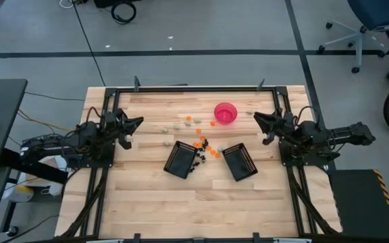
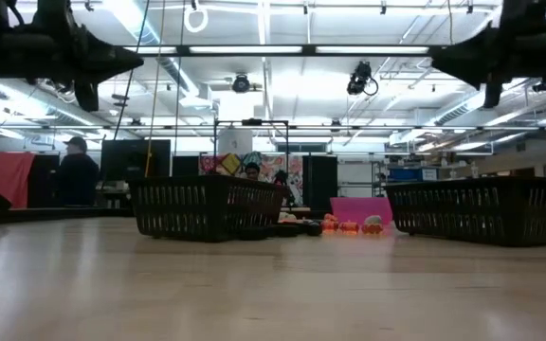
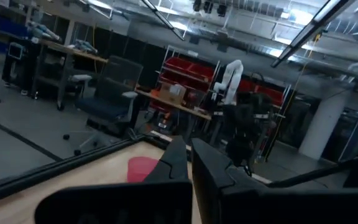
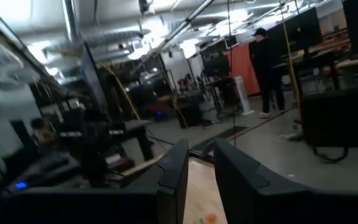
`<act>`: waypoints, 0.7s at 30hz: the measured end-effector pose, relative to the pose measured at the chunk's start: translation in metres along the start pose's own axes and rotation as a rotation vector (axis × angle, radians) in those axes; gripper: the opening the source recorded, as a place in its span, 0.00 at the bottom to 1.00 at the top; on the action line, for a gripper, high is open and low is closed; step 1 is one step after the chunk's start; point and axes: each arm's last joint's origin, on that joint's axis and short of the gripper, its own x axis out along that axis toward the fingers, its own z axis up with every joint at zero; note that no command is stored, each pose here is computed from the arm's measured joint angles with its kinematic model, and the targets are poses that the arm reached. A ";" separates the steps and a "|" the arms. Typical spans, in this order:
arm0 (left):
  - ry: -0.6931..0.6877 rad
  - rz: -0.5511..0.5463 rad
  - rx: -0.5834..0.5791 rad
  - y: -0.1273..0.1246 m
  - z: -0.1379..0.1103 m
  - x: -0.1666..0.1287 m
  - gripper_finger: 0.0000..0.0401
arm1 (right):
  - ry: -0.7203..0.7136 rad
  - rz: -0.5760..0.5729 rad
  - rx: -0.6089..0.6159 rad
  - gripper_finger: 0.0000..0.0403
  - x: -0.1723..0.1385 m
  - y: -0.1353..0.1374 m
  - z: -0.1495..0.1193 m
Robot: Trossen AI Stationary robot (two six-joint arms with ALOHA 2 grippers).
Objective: Sort Halloween decoration
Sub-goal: Put the white skull toy into the pink container
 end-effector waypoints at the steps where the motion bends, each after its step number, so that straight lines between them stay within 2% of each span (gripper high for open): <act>1: 0.009 0.003 0.002 0.000 -0.001 0.002 0.00 | 0.014 -0.005 -0.026 0.20 0.004 0.002 0.002; 5: 0.058 0.040 0.014 0.001 -0.004 0.011 0.00 | 0.074 -0.037 -0.115 0.20 0.021 0.007 0.009; 13: 0.115 0.103 0.012 -0.002 0.010 0.032 0.00 | 0.273 -0.036 -0.208 0.20 0.060 0.019 0.007; 21: 0.217 0.126 0.127 -0.010 0.020 0.056 0.03 | 0.463 0.001 -0.264 0.20 0.093 0.035 0.004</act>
